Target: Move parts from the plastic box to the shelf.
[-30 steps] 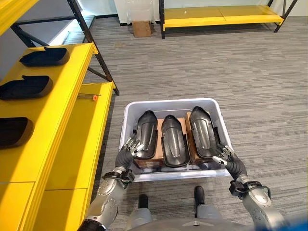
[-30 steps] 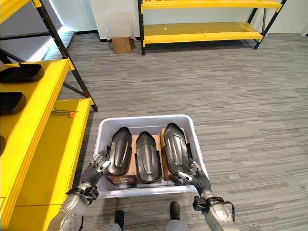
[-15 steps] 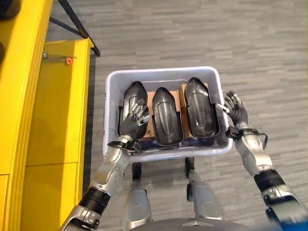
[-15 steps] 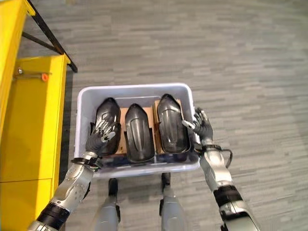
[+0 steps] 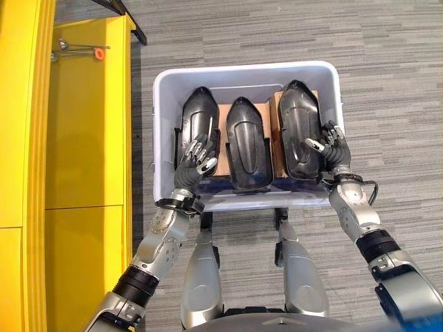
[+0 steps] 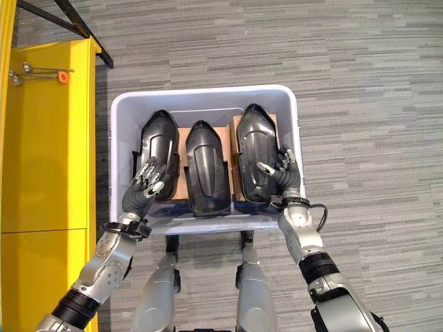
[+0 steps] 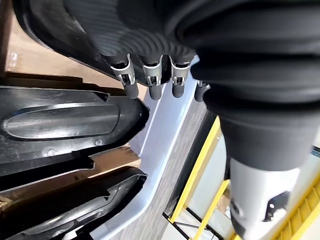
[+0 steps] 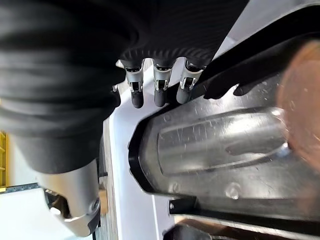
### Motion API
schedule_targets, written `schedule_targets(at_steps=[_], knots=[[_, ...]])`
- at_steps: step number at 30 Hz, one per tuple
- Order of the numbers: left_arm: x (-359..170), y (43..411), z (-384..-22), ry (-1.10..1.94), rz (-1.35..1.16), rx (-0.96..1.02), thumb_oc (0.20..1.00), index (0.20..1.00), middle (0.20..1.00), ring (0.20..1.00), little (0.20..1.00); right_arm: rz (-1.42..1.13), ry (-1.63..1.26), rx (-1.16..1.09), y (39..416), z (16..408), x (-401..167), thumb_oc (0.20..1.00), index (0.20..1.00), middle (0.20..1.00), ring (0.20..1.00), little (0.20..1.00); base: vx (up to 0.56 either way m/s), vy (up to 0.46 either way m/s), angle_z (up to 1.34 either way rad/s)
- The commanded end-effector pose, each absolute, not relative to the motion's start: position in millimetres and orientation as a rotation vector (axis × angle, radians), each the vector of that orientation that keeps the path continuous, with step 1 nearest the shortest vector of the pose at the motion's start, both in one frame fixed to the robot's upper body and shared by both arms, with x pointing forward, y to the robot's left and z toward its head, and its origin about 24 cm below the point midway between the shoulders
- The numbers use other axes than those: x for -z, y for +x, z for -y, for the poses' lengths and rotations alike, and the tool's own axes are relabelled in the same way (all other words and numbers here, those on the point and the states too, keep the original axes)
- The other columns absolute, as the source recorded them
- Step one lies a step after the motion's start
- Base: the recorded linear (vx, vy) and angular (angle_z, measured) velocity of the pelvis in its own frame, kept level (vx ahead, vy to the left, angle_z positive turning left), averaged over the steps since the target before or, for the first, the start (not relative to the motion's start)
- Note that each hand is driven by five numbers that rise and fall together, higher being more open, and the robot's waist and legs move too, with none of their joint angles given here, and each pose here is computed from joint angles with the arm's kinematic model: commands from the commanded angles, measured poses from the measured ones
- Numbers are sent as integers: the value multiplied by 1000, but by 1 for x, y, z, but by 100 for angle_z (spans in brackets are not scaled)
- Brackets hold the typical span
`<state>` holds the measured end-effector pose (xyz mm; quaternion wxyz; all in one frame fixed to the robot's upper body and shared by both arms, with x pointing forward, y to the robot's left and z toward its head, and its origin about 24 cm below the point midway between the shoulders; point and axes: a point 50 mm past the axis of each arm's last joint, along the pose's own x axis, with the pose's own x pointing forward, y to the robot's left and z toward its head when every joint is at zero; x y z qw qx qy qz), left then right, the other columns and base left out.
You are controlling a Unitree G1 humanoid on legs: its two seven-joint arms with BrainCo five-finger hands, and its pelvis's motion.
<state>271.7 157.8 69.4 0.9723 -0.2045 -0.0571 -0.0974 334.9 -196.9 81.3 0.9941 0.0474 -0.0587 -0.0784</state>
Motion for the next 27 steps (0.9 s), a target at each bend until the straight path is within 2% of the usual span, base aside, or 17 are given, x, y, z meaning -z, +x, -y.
schedule_targets(at_steps=[1, 9, 27], knots=[[-67, 270, -155, -422, 135, 195, 1000, 1000, 1000, 1000, 1000, 203, 68, 218, 334, 208, -92, 1000, 1000, 1000, 1000, 1000, -32, 7, 2], [-71, 273, -156, -406, 158, 188, 1000, 1000, 1000, 1000, 1000, 350, -111, 317, 323, 229, -118, 1000, 1000, 1000, 1000, 1000, -12, 3, 2], [-73, 274, -150, -402, 160, 207, 1000, 1000, 1000, 1000, 1000, 316, -159, 326, 324, 227, -109, 1000, 1000, 1000, 1000, 1000, -1, -2, -1]])
